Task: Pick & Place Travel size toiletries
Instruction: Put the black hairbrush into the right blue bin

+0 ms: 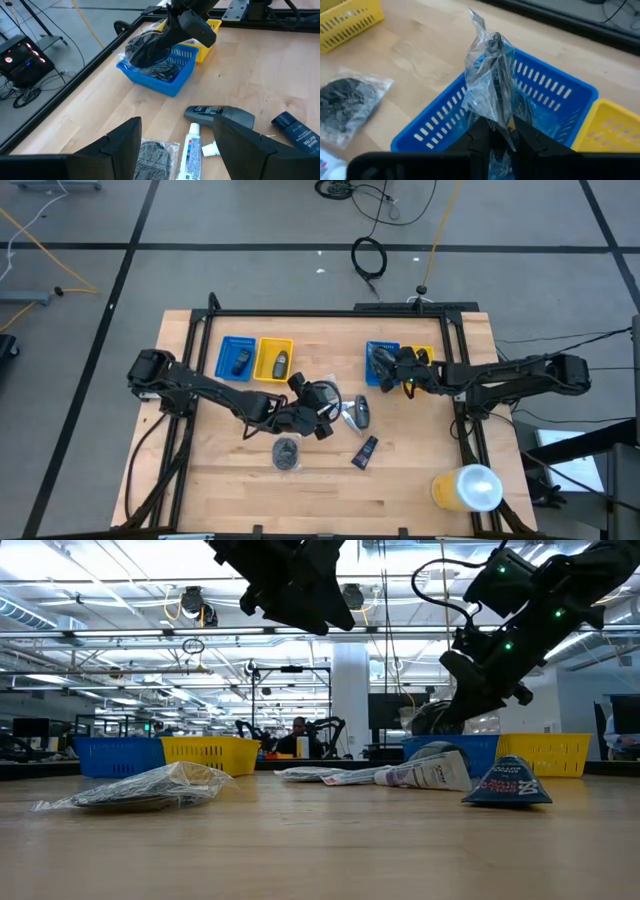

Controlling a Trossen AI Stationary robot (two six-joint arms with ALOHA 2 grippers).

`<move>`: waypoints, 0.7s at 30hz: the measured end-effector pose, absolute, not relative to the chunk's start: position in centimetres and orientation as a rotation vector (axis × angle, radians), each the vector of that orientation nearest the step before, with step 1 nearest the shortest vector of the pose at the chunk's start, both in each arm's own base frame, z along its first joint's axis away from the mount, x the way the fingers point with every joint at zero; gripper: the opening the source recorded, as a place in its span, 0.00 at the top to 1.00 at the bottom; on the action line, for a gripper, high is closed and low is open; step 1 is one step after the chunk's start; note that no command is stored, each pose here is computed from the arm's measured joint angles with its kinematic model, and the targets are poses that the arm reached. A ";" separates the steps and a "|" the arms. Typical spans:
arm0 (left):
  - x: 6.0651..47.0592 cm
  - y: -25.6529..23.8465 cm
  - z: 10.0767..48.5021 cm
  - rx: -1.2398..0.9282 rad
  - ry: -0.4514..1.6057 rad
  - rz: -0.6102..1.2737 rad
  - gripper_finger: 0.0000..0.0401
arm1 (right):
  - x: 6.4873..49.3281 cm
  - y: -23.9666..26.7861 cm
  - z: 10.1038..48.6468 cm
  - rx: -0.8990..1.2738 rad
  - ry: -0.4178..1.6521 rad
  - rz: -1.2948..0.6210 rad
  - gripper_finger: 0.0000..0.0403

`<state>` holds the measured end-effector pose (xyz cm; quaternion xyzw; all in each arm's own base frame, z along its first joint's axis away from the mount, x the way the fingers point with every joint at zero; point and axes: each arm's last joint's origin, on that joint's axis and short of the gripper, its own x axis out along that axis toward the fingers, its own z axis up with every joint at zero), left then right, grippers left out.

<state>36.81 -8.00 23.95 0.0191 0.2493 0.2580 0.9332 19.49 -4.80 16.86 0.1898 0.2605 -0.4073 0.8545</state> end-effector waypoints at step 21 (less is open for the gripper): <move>36.8 -8.0 23.9 0.039 0.511 0.527 0.40 | 19.2 -4.2 17.6 0.392 0.574 -0.721 0.49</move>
